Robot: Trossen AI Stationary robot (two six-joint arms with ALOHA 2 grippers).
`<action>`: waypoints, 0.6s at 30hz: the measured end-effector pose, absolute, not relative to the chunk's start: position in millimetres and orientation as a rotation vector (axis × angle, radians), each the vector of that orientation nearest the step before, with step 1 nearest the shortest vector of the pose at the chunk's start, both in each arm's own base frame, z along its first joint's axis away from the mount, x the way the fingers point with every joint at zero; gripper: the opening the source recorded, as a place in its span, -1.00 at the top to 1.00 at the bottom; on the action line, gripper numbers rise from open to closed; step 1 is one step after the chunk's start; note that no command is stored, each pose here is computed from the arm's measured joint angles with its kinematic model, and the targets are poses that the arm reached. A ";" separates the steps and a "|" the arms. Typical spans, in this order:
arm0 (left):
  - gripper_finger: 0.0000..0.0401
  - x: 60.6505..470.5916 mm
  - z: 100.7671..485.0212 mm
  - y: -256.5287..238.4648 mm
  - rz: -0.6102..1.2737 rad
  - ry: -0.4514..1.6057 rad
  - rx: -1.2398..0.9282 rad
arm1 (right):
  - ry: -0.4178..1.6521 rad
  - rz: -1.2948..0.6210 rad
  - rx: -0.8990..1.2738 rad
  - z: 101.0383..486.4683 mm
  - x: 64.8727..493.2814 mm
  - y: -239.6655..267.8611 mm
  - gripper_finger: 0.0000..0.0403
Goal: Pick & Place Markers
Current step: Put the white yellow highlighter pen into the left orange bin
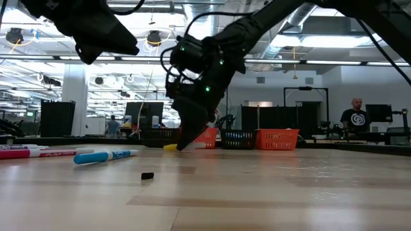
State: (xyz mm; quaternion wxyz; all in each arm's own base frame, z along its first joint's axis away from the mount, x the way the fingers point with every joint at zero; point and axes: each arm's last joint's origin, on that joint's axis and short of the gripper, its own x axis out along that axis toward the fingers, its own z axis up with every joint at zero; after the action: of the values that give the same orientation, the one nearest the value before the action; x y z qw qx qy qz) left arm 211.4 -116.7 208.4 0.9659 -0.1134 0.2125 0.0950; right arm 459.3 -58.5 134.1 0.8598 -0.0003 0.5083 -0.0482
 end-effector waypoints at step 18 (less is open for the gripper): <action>0.64 211.0 206.8 -116.4 0.191 0.425 -0.234 | 1.099 -0.258 -0.064 243.5 458.9 -137.2 0.86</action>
State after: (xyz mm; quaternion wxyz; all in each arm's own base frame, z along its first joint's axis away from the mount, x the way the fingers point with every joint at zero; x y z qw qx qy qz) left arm 211.0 -116.4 206.8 0.9662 -0.1156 0.2100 0.0944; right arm 458.9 -137.2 243.5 0.8445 -0.0303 0.5206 -0.1223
